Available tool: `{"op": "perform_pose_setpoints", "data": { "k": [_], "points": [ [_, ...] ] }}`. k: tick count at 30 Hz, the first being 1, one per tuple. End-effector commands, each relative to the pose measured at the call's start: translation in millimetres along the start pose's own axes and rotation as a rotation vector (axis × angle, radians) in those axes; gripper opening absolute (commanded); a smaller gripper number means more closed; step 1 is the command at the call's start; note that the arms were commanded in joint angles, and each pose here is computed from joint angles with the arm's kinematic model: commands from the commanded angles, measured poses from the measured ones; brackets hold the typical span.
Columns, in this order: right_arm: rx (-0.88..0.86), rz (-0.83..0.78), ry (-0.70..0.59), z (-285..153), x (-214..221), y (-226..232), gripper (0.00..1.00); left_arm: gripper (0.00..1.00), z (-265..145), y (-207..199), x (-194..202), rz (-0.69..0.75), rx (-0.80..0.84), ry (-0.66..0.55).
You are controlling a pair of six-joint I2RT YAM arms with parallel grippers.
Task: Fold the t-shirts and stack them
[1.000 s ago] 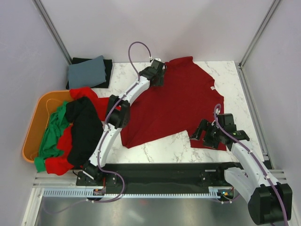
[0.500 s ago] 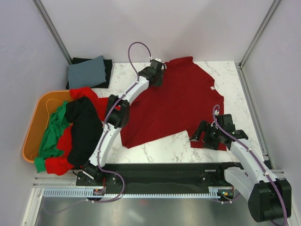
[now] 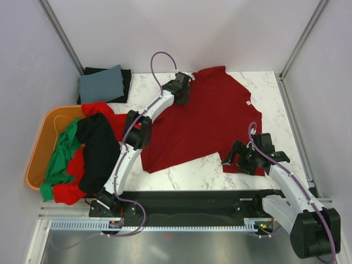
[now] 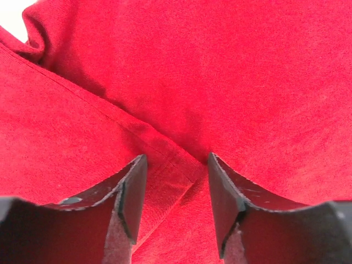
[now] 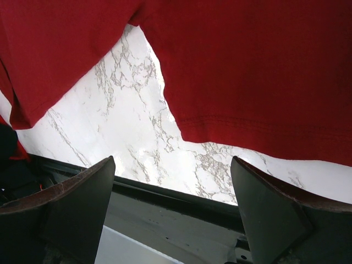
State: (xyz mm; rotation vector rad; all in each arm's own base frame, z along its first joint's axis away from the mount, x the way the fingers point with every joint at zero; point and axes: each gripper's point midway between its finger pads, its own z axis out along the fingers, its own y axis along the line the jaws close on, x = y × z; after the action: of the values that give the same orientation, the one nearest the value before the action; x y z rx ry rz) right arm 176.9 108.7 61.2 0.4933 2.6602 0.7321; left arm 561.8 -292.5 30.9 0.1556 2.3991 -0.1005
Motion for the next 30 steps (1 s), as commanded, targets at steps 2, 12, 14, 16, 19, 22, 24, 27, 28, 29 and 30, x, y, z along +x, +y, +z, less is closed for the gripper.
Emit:
{"op": "perform_pose_setpoints", "data": {
  "k": [2, 12, 14, 16, 19, 22, 24, 27, 28, 29, 30],
  "points": [
    [-0.013, -0.015, -0.016, 1.9, -3.0, 1.8, 0.93, 0.52, -9.8, 2.3, -8.9, 0.012, -0.01, -0.016],
    [-0.019, -0.016, -0.012, 3.3, -3.5, 2.9, 0.94, 0.27, -27.2, 18.4, -27.0, 0.017, -0.037, -0.044],
    [-0.019, -0.019, -0.01, 3.7, -3.0, 2.6, 0.94, 0.26, -30.0, 21.7, -29.0, 0.016, -0.04, -0.045],
    [-0.019, -0.017, -0.01, 3.9, -3.2, 2.7, 0.93, 0.26, -31.8, 27.0, -29.4, 0.016, -0.045, -0.042],
    [-0.019, -0.021, -0.007, 4.6, -2.9, 2.9, 0.94, 0.25, -36.1, 34.4, -31.5, 0.013, -0.051, -0.04],
    [-0.018, -0.016, -0.003, 5.6, -2.6, 2.2, 0.94, 0.25, -40.2, 40.1, -35.4, 0.008, -0.055, -0.045],
    [-0.018, -0.02, -0.002, 6.1, -2.7, 2.3, 0.94, 0.25, -45.2, 44.4, -41.0, 0.003, -0.056, -0.055],
    [-0.019, -0.019, -0.001, 6.6, -2.8, 2.6, 0.94, 0.23, -48.5, 48.4, -44.5, 0.008, -0.057, -0.06],
    [-0.018, -0.021, -0.002, 6.7, -2.7, 2.5, 0.94, 0.2, -48.3, 49.4, -44.7, 0.01, -0.059, -0.06],
    [-0.017, -0.02, -0.002, 6.9, -2.8, 2.1, 0.94, 0.12, -48.7, 52.1, -45.2, 0.009, -0.06, -0.059],
    [-0.016, -0.02, 0.001, 7.0, -2.1, 1.9, 0.94, 0.06, -48.4, 52.1, -44.0, 0.011, -0.055, -0.055]
  ]
}}
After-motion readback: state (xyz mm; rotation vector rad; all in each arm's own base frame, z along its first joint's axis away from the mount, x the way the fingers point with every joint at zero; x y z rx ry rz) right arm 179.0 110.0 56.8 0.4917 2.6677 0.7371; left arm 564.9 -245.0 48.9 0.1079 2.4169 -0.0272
